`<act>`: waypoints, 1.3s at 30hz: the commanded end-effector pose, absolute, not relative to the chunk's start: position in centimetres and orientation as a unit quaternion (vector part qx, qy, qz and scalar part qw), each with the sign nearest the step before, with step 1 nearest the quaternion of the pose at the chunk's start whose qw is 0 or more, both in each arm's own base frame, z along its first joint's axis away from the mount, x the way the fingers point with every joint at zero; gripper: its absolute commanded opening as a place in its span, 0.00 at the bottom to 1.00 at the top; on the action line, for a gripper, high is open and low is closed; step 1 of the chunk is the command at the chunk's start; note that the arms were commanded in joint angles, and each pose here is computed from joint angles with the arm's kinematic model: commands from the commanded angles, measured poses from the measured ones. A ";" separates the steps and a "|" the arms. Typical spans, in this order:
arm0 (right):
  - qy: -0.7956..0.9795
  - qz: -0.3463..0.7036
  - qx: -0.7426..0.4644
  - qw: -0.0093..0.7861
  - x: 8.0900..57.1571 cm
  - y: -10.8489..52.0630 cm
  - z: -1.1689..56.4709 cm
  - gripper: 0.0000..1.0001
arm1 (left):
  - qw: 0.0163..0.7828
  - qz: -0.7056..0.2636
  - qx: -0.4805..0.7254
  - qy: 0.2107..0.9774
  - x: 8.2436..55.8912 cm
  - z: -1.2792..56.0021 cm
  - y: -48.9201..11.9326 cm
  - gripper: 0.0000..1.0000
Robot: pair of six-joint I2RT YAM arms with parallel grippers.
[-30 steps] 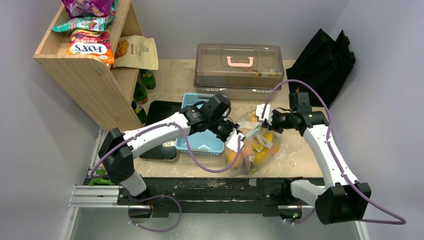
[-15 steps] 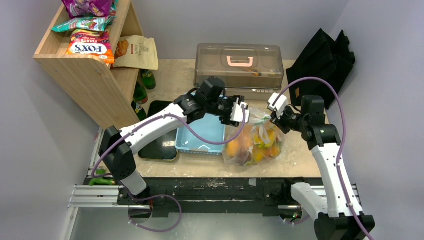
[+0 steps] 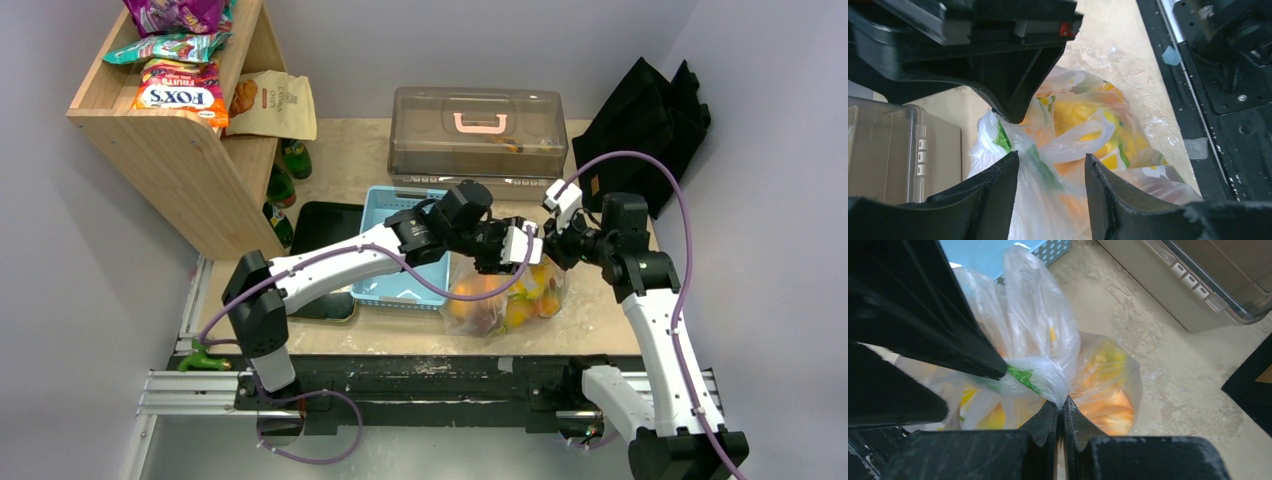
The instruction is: Untie the knot of the grocery bags and take out the mixed food
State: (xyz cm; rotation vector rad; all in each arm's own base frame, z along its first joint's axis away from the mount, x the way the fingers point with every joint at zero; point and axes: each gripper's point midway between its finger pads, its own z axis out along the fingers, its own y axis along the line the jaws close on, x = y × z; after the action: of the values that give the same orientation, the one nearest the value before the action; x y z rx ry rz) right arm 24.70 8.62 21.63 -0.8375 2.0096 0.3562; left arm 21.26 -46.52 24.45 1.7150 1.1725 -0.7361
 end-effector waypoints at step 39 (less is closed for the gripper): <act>0.859 0.030 -0.159 0.486 27.9 -2.4 23.2 0.00 | 0.468 -0.260 0.765 0.358 18.7 21.7 -36.4 0.00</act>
State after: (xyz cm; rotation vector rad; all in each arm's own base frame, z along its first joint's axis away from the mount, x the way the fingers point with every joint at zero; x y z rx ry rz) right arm 26.07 1.27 20.76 -0.4692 2.1358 0.2450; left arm 20.25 -37.86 23.02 1.7806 0.9656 -0.6183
